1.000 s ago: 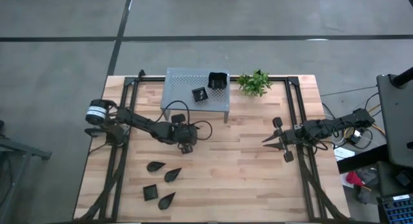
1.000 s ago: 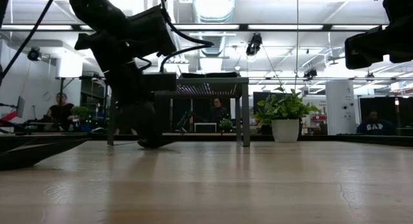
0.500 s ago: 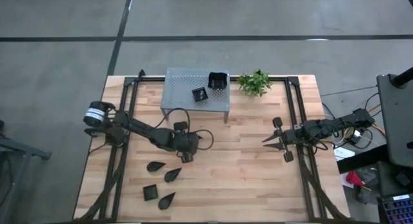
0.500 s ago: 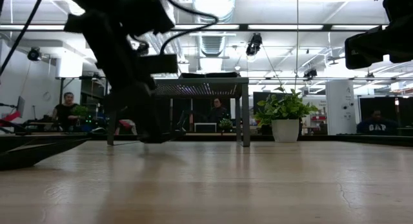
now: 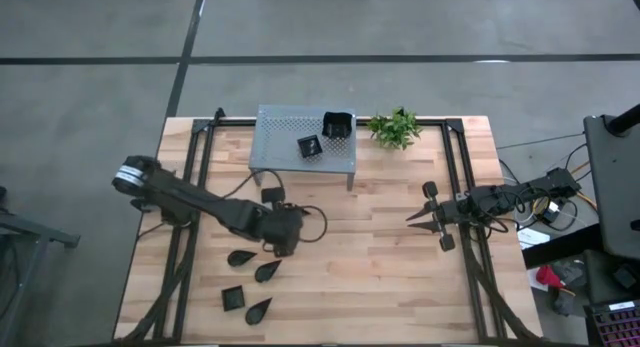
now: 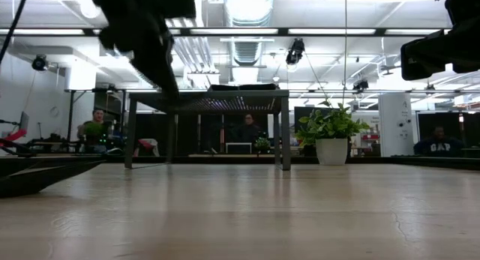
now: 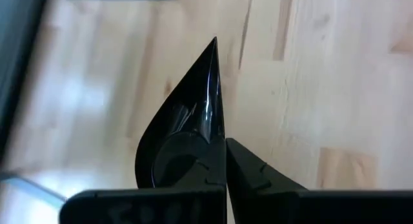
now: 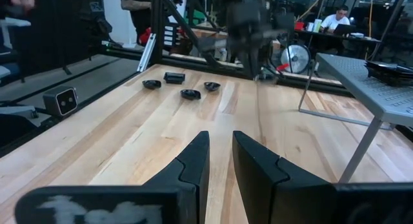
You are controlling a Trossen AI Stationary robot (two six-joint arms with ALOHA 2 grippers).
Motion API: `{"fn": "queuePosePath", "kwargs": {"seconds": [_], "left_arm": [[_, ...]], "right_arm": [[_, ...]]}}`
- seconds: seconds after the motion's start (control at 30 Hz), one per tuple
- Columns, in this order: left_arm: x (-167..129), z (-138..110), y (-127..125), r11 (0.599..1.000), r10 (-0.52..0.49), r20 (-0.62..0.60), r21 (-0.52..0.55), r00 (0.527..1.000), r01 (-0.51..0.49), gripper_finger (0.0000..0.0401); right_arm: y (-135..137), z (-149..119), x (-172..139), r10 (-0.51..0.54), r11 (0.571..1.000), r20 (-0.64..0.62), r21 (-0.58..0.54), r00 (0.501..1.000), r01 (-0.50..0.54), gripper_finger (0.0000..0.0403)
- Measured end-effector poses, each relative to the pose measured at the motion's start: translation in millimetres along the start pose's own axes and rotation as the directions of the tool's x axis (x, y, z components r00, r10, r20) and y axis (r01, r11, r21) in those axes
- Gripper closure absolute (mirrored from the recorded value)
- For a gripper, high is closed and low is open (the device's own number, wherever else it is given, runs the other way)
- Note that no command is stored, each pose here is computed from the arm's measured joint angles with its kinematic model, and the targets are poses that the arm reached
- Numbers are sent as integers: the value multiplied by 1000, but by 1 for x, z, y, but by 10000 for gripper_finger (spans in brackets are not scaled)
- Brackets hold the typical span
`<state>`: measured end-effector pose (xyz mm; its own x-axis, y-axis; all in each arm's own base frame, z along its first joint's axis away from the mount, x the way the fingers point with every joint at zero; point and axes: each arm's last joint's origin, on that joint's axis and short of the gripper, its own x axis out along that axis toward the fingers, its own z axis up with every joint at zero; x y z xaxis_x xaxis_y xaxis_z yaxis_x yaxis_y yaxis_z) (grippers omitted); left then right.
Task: Pick & Place Mini shaped plates
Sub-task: Put the black drop-shaped plate on the shelf
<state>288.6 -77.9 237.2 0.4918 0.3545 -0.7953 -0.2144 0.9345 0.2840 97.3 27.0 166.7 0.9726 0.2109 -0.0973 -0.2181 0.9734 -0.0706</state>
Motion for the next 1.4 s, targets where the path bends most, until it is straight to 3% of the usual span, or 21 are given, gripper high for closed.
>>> {"fn": "queuePosePath", "kwargs": {"seconds": [0.23, 0.4, 0.7, 0.93, 1.07, 1.4], "left_arm": [[-52, 13, 38, 990, 137, 64, -31, 988, -135, 401], [-60, 15, 75, 974, 224, 66, -49, 972, -221, 401], [-39, 14, 145, 962, 242, -69, -114, 968, -248, 401], [-25, 11, 183, 952, 240, -109, -169, 965, -256, 401], [-17, 11, 195, 952, 193, -97, -223, 976, -210, 401], [7, 8, 197, 951, 183, -152, -223, 971, -214, 401]], "right_arm": [[0, 0, 0, 0, 1000, 0, 0, 1000, 0, 339], [0, 0, 0, 0, 1000, 0, 0, 1000, 0, 339], [0, 0, 0, 0, 1000, 0, 0, 1000, 0, 339], [0, 0, 0, 0, 1000, 0, 0, 1000, 0, 339], [0, 0, 0, 0, 1000, 1, 0, 1000, 0, 339], [0, 0, 0, 0, 1000, 0, 0, 1000, 0, 339]]}}
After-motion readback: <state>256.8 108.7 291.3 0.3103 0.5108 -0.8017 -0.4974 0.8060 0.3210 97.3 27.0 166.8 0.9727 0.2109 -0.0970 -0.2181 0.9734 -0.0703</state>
